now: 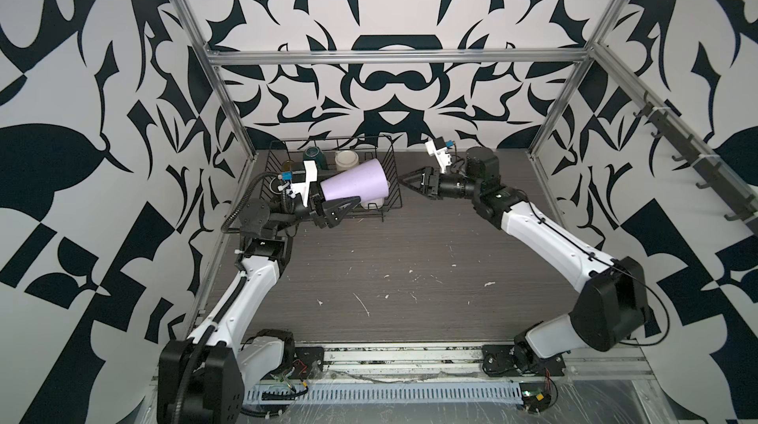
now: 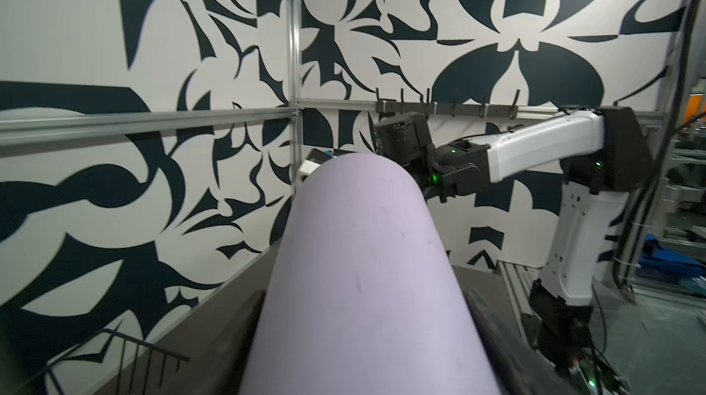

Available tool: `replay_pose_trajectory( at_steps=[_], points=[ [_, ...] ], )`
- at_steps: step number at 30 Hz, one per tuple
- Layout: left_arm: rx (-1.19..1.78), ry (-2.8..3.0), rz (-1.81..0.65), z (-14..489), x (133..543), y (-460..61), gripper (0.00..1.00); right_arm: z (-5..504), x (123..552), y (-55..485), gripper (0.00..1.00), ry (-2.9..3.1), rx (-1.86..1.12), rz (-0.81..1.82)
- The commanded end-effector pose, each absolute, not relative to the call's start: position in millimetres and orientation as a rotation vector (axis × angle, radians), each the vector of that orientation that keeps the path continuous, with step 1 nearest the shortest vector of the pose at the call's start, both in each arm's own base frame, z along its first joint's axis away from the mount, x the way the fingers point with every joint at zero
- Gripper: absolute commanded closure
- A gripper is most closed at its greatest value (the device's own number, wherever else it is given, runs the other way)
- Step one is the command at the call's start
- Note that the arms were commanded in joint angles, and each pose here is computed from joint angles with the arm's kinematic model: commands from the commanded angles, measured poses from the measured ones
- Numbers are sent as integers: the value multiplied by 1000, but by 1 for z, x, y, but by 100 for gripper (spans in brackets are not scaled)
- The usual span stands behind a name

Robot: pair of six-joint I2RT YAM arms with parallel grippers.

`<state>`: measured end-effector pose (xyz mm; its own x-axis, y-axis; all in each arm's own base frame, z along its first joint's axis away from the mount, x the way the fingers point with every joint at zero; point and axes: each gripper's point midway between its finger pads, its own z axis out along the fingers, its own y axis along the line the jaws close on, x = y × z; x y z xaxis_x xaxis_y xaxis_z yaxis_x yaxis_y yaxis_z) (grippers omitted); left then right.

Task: Load cups into a dish rack
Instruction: Place the cup upside down at the dish rack.

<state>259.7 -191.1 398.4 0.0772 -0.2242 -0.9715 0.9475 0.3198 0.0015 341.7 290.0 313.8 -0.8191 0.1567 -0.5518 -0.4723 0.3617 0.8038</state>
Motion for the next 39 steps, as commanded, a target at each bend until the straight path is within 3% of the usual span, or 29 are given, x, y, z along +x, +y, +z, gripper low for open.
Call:
replay_pose_trajectory(
  at_steps=[1,10,18,24,39],
  points=[
    [727,1245,-896,397,281,-181,100,290,343,262,29,2154,-254,1224],
    [264,1726,-636,377,343,-126,100,276,338,222,22,2179,-179,1015],
    [-32,2084,-426,342,372,-86,100,267,330,208,12,2197,-171,928],
    [-64,2241,-373,322,388,-84,100,266,326,202,1,2198,-175,894],
    [-144,2479,-66,276,432,-54,100,260,319,196,1,2207,-187,867]
  ],
)
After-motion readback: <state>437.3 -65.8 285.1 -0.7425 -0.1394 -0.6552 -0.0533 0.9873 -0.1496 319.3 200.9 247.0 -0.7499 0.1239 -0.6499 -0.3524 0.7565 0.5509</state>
